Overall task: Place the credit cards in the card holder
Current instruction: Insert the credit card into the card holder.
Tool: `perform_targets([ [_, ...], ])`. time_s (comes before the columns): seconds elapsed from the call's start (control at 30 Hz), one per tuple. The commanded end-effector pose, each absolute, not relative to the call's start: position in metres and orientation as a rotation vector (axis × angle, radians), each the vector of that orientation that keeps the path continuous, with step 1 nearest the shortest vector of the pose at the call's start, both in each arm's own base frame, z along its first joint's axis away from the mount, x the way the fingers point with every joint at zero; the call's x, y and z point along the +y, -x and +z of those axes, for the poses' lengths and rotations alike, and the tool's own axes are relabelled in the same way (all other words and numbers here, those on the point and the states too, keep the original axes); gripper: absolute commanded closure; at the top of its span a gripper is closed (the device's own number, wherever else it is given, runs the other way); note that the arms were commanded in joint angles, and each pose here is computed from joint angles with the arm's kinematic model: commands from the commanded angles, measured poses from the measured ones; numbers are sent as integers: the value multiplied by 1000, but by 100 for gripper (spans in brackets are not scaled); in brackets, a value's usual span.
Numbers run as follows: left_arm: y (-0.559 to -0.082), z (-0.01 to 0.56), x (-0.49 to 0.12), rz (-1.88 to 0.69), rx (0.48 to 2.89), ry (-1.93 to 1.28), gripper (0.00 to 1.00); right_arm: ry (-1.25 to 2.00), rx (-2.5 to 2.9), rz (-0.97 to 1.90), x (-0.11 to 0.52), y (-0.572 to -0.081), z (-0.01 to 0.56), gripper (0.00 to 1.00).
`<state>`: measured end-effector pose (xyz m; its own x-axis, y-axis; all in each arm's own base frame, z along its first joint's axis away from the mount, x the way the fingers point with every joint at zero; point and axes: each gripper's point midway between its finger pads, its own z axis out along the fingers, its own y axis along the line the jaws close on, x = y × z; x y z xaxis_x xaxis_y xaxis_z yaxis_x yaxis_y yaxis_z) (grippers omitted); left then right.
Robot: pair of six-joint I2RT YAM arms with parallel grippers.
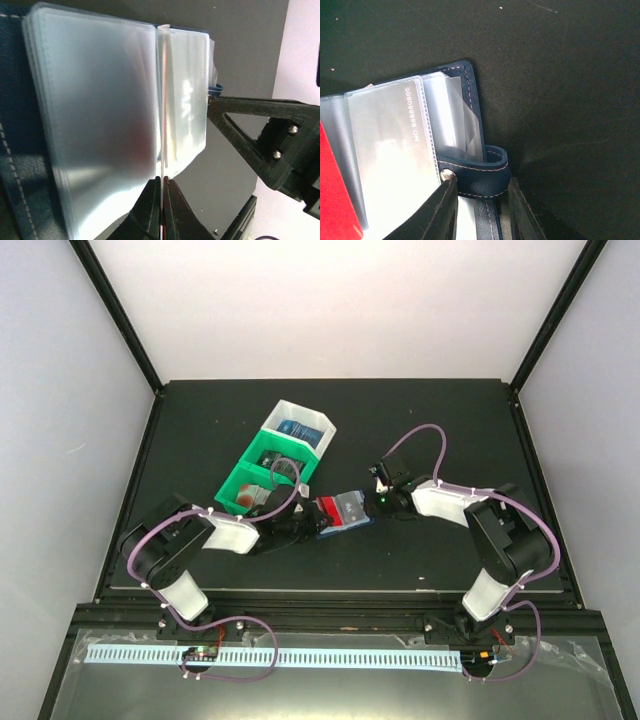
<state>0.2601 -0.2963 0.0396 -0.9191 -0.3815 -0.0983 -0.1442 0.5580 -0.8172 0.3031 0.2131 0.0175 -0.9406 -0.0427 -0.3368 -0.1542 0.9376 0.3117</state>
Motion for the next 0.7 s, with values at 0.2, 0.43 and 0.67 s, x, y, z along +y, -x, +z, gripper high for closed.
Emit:
perform_targets([
  [0.2,-265,66,-308,-1398,2421,389,98,19,2914,500,205,-260,-8,71],
  [0.43,-266,52,-305,-1362,2455,435,98,16,2910,512,206,-260,-6,71],
  [0.67,-266,52,-292,-1268,2456,442,98,34,2913,506,206,-260,-8,67],
])
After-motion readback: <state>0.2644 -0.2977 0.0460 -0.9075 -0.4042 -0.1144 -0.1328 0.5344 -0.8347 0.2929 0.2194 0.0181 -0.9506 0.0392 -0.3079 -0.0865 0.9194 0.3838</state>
